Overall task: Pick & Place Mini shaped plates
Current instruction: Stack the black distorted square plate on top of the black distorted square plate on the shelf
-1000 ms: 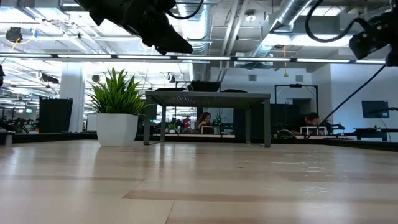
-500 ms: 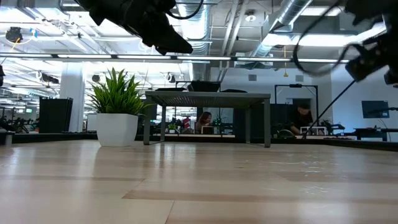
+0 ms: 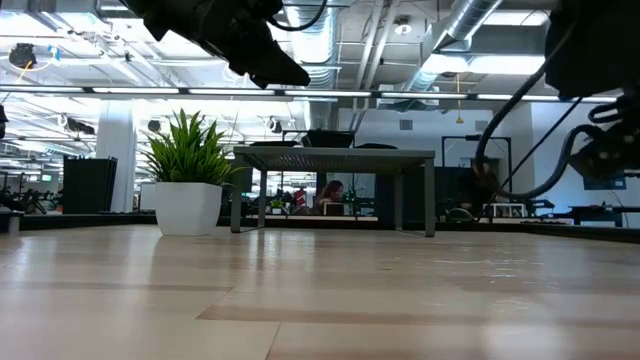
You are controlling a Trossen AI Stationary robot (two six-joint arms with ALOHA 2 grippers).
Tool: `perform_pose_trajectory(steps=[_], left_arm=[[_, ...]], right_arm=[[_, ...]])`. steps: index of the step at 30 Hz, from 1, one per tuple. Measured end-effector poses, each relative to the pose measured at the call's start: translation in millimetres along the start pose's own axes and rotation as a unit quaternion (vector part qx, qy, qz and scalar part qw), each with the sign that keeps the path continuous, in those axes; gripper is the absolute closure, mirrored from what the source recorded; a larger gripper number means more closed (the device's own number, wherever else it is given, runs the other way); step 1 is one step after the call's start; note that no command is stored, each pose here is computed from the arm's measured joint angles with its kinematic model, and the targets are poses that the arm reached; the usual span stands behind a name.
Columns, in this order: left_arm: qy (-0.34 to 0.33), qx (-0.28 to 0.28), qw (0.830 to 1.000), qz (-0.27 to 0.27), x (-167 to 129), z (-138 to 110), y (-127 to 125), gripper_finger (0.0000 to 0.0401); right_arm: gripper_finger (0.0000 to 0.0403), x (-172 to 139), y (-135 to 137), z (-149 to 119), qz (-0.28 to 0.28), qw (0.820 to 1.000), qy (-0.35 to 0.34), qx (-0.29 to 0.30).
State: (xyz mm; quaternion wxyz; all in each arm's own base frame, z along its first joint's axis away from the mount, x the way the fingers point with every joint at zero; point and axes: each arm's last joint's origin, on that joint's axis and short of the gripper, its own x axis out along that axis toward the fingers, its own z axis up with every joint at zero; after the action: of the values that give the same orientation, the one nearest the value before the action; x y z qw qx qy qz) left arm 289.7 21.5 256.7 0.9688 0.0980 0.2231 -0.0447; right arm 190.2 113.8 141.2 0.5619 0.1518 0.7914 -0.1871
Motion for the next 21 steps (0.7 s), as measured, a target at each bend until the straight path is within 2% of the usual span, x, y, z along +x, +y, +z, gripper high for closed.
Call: perform_pose_trajectory(steps=[4, 6, 11, 14, 18, 21], left_arm=[[0.000, 0.000, 1.000, 0.000, 0, 0, 0, 0.0320], [0.000, 0.000, 1.000, 0.000, 0, 0, 0, 0.0320], [0.000, 0.002, 1.000, 0.000, 0, 0, 0, 0.0320], [-0.002, 0.002, 1.000, -0.009, 0, 0, -1, 0.0320], [-0.013, 0.002, 0.999, -0.048, 0, 2, -5, 0.0320], [-0.024, -0.010, 0.998, -0.064, -5, 6, -12, 0.0320]], right_arm=[[0.0365, 0, 4, 2, 0.024, 0.999, -0.001, -0.031], [0.0391, -2, 4, 3, 0.034, 0.999, -0.007, -0.039], [0.0388, -27, 12, 3, 0.074, 0.995, -0.043, -0.057], [0.0399, -49, 19, 6, 0.084, 0.987, -0.102, -0.093], [0.0397, -80, 27, 15, 0.052, 0.965, -0.220, -0.131], [0.0400, -103, 28, 24, 0.020, 0.940, -0.303, -0.154]])
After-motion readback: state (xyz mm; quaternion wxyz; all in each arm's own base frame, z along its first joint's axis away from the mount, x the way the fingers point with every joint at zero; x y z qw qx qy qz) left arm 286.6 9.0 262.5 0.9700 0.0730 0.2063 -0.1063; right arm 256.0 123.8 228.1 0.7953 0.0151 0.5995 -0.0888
